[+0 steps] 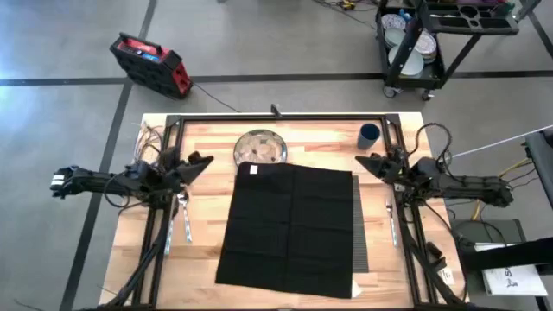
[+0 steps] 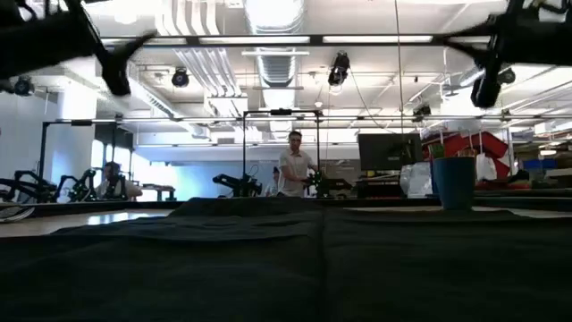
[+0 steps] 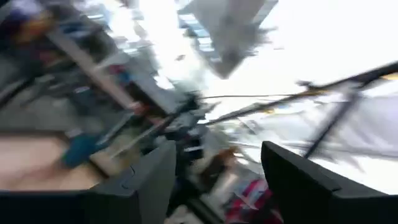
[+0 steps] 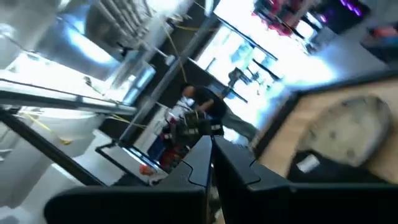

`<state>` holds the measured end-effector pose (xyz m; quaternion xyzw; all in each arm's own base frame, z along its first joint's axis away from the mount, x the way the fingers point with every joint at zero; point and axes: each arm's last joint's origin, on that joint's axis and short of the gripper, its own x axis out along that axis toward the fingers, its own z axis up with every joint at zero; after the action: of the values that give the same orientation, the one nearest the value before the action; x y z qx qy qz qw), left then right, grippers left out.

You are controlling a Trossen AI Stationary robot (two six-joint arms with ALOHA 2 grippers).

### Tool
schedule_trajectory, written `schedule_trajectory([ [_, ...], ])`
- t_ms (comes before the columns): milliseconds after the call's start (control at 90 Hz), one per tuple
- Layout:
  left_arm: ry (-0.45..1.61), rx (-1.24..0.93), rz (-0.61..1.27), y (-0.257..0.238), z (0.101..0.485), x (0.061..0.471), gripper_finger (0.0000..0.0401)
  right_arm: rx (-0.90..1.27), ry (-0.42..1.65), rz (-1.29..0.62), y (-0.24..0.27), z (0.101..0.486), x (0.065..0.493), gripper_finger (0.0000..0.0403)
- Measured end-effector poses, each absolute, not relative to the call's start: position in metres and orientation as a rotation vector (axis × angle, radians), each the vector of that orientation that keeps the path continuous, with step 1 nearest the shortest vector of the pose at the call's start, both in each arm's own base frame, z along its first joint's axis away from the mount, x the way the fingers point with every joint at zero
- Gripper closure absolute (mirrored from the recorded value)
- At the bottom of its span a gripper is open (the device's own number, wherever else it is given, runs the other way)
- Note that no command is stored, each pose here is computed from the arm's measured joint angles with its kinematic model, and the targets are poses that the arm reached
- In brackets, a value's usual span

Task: Set table place
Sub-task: Fold the black napkin

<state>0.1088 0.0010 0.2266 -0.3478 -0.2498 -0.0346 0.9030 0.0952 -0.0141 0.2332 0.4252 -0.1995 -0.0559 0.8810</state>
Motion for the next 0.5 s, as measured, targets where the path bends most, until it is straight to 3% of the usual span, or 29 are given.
schedule_trajectory([
  [211, -0.462, -0.580, -0.219, -0.004, 0.277, 0.111, 0.0176, 0.708, -0.465, -0.124, -0.013, 0.313, 0.089, 0.0403],
  [500, 0.050, -0.384, 0.133, 0.003, 0.368, 0.119, 0.0178, 0.557, -0.185, -0.229, -0.015, 0.416, 0.110, 0.0403],
])
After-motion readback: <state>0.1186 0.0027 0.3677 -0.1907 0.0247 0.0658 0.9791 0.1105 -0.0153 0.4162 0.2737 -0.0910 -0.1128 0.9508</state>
